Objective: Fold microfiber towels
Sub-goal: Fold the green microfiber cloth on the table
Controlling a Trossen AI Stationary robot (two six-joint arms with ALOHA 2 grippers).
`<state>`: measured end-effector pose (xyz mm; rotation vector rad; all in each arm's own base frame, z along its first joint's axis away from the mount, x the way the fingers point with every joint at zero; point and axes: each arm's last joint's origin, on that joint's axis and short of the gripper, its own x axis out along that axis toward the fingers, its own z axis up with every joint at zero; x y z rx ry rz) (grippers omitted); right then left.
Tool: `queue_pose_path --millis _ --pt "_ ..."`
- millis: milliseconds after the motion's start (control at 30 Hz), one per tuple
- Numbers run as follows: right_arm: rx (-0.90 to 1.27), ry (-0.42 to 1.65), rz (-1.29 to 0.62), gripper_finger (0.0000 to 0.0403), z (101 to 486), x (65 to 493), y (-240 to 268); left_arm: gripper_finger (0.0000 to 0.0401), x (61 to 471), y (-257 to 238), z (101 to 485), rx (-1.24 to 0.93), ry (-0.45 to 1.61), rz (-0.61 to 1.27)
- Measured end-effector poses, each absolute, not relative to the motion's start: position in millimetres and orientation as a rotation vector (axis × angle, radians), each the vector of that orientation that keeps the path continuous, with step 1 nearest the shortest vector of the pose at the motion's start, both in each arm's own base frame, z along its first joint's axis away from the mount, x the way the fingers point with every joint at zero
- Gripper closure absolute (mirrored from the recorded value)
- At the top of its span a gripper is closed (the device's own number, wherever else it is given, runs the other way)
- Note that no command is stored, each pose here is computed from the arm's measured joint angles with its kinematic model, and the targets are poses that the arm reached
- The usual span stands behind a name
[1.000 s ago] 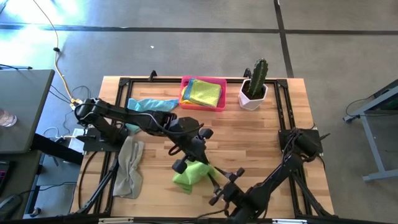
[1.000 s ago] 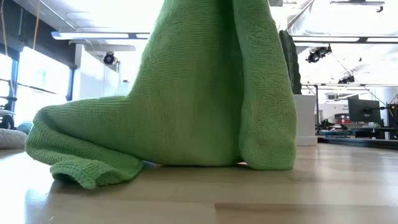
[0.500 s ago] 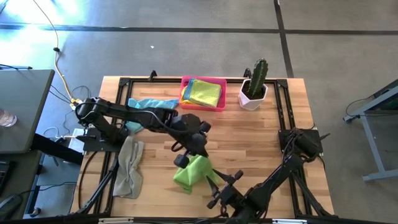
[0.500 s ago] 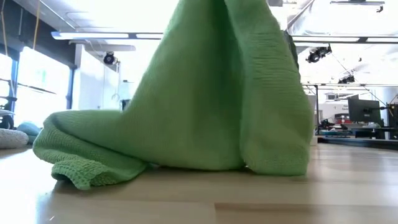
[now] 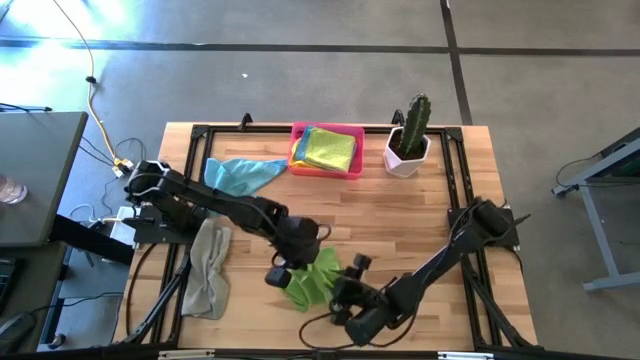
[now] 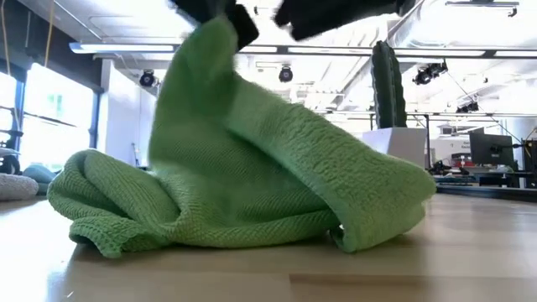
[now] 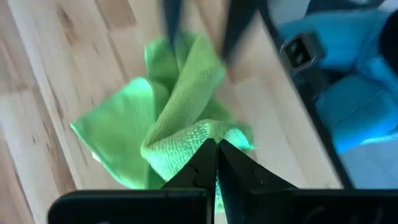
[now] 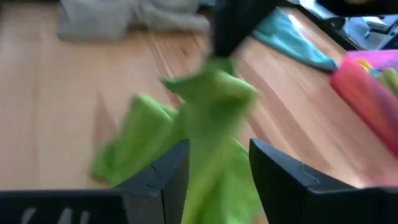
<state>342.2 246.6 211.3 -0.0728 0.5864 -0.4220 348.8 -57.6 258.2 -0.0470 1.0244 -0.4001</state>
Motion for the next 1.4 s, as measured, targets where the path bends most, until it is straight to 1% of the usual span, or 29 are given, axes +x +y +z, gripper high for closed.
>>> queue_pose_path --millis 167,233,367,500,567,700,767,833,900,967,1067,1233,1400 --pt "-0.089 0.672 -0.433 0.0242 242.3 321.1 227.3 0.0400 342.4 -66.3 240.2 0.010 1.067 -0.310" --pt "-0.097 0.687 -0.445 0.0242 251.5 313.9 221.6 0.0400 343.1 -68.5 236.2 0.032 1.035 -0.292" --pt "-0.129 0.736 -0.452 0.0242 252.5 310.4 215.0 0.0400 352.7 -73.0 234.5 0.061 0.848 -0.350" --pt "-0.124 0.859 -0.422 0.0242 245.3 309.4 209.5 0.0400 360.8 -75.0 235.4 0.112 0.665 -0.405" --pt "-0.126 0.868 -0.438 0.0242 244.9 307.9 208.0 0.0400 362.6 -76.0 232.9 0.144 0.572 -0.427" --pt "-0.119 0.863 -0.425 0.0242 244.9 303.2 214.7 0.0401 360.5 -75.3 222.2 0.180 0.486 -0.419" --pt "-0.084 0.847 -0.411 0.0242 245.1 303.1 219.3 0.0401 357.5 -71.0 213.5 0.185 0.516 -0.357" --pt "-0.062 0.799 -0.403 0.0242 246.5 304.7 224.4 0.0401 356.8 -65.3 208.9 0.177 0.523 -0.250" --pt "-0.045 0.726 -0.418 0.0242 249.3 306.9 228.1 0.0401 357.6 -59.6 207.9 0.153 0.501 -0.155" --pt "-0.026 0.658 -0.442 0.0242 251.9 309.4 230.1 0.0401 359.5 -55.4 210.0 0.133 0.470 -0.110" --pt "0.008 0.562 -0.503 0.0242 254.4 310.9 231.5 0.0401 361.8 -55.4 214.8 0.109 0.416 -0.104" --pt "0.026 0.482 -0.570 0.0242 249.3 306.7 237.9 0.0401 360.1 -54.4 225.4 0.129 0.366 -0.091" --pt "0.079 0.498 -0.593 0.0242 223.8 309.7 247.9 0.0401 355.6 -53.3 235.8 0.164 0.344 -0.084"
